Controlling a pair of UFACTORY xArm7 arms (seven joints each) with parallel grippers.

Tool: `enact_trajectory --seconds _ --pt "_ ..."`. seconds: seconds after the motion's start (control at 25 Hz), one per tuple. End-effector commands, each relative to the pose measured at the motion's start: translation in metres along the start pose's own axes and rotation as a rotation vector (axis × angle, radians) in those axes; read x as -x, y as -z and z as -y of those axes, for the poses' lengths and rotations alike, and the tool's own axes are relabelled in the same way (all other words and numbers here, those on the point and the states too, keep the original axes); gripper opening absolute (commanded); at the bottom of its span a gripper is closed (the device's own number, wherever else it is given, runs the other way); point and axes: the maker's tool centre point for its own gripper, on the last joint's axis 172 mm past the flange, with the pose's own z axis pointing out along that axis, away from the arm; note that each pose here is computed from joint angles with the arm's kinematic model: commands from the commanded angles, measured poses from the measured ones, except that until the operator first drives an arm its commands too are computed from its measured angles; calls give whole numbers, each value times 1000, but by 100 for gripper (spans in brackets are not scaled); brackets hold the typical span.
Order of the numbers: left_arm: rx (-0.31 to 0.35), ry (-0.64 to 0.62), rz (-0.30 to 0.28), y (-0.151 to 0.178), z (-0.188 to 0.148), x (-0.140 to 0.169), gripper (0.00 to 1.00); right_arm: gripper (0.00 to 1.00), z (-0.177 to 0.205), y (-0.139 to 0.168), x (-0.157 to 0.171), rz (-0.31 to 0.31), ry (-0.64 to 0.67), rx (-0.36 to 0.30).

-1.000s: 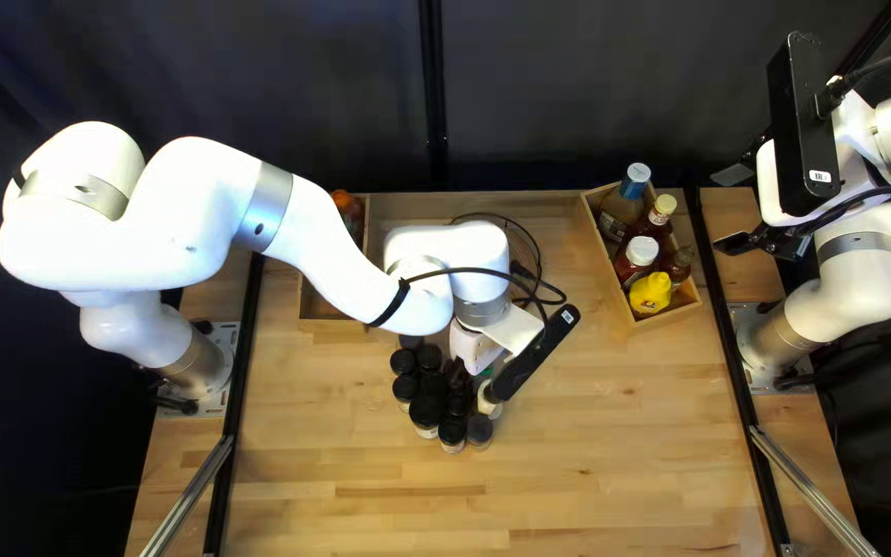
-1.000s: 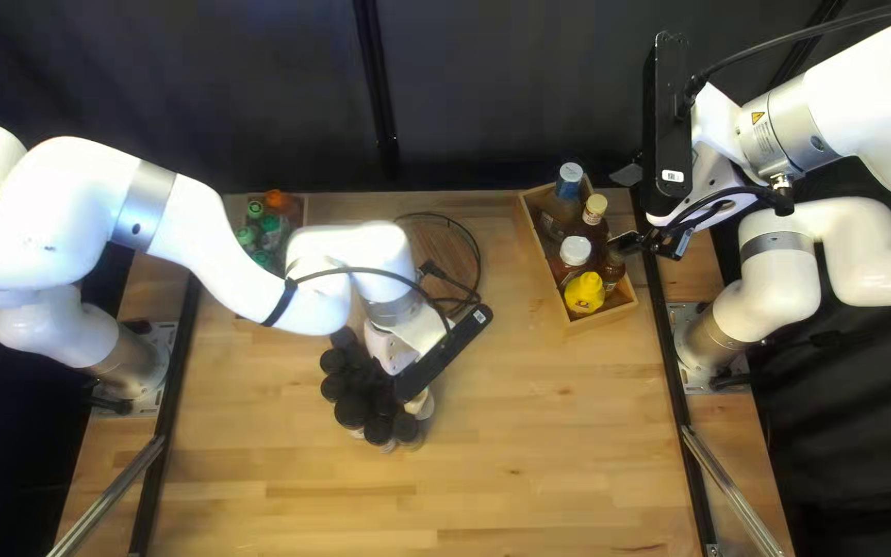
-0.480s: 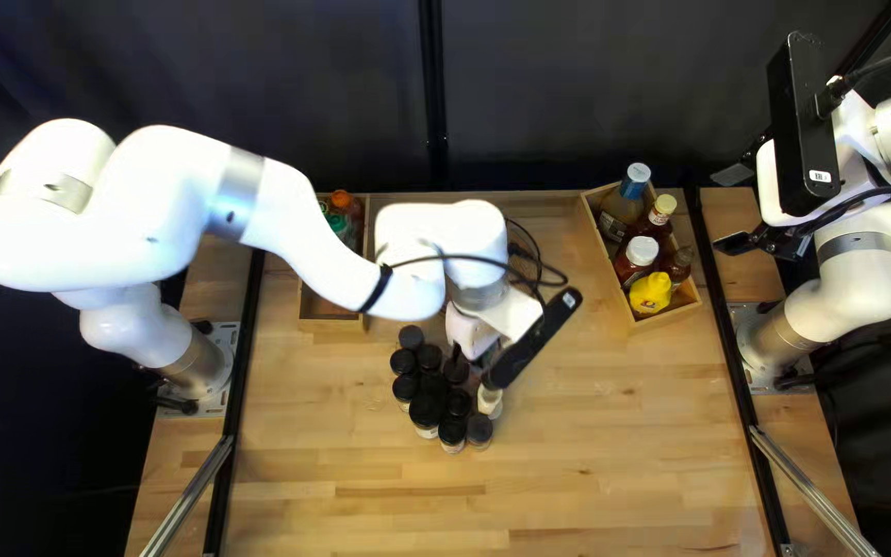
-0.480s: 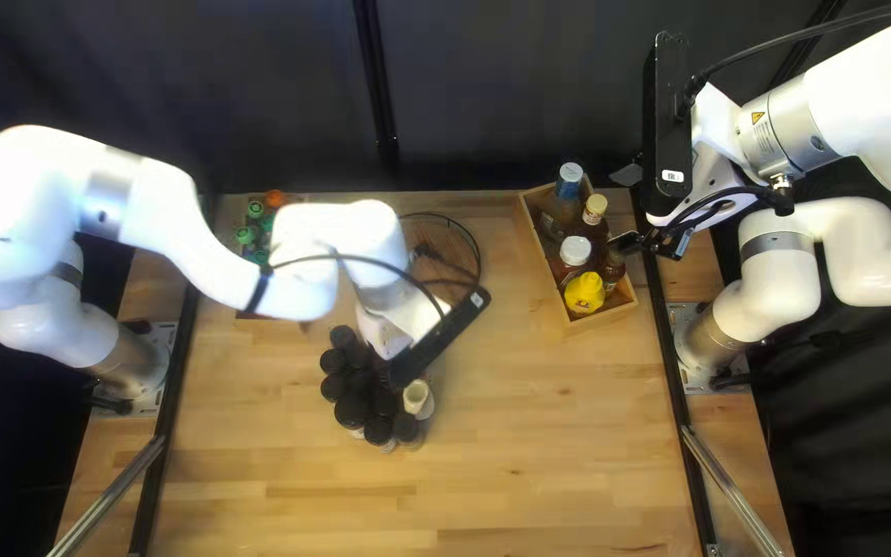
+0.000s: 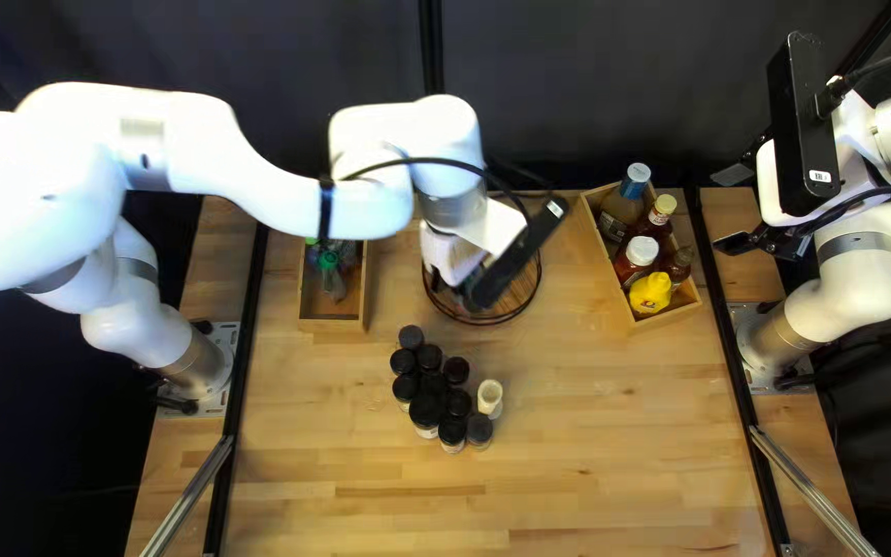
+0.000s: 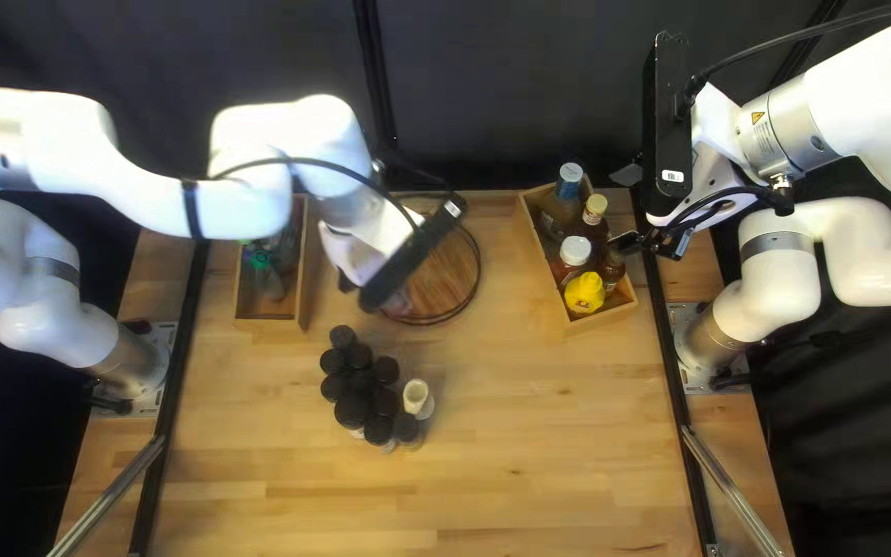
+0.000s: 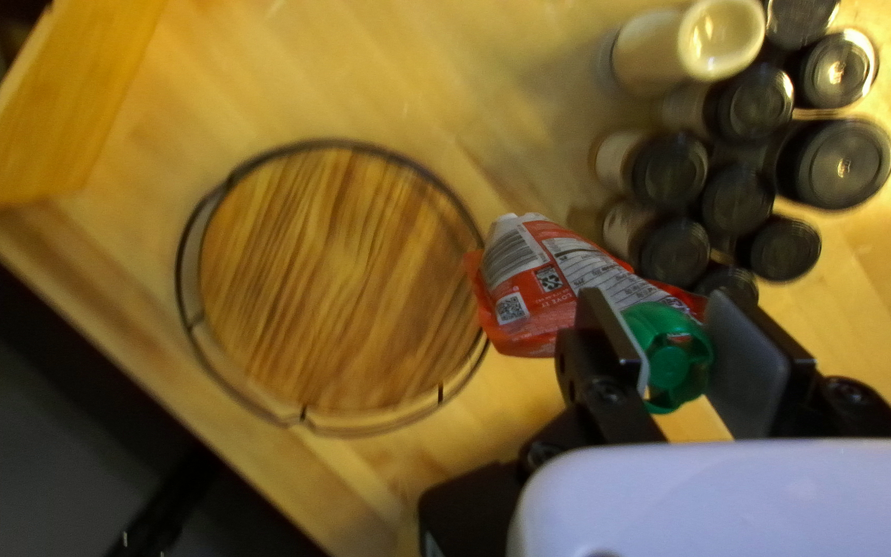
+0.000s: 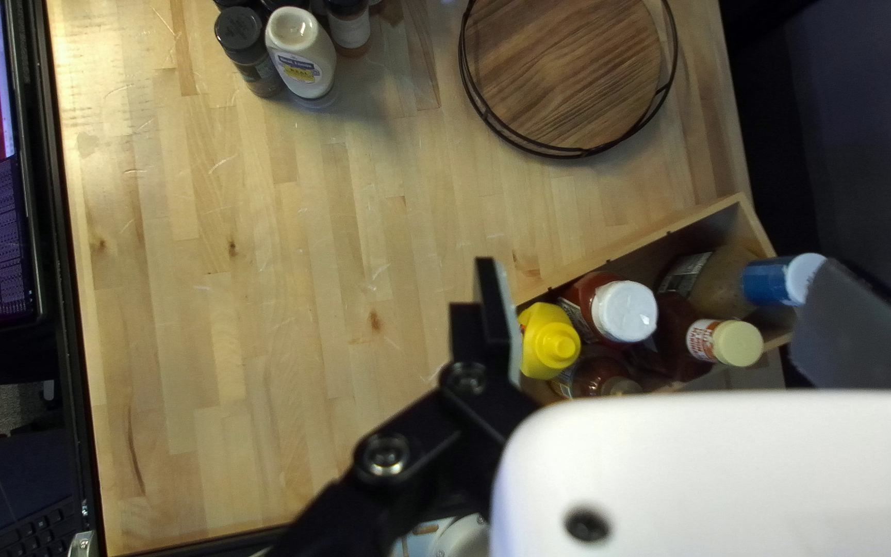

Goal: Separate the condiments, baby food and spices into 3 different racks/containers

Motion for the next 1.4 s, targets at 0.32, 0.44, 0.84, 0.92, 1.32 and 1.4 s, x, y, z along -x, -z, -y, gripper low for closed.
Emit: enact_trajectory --seconds 0.32,0.44,0.84,0.92,1.32,1.4 --pt "-53 158 70 -9 -44 119 0 100 0 0 0 0 0 0" --pt "-64 196 75 -16 -49 138 0 100 0 0 0 0 0 0" --pt "-83 278 115 -50 -47 181 0 100 0 0 0 0 0 0" --pt "-85 288 123 -55 -46 187 0 100 0 0 0 0 0 0" --pt "-80 323 152 -81 -44 203 0 100 0 0 0 0 0 0" --pt "-76 324 152 -86 -44 203 0 100 0 0 0 0 0 0"
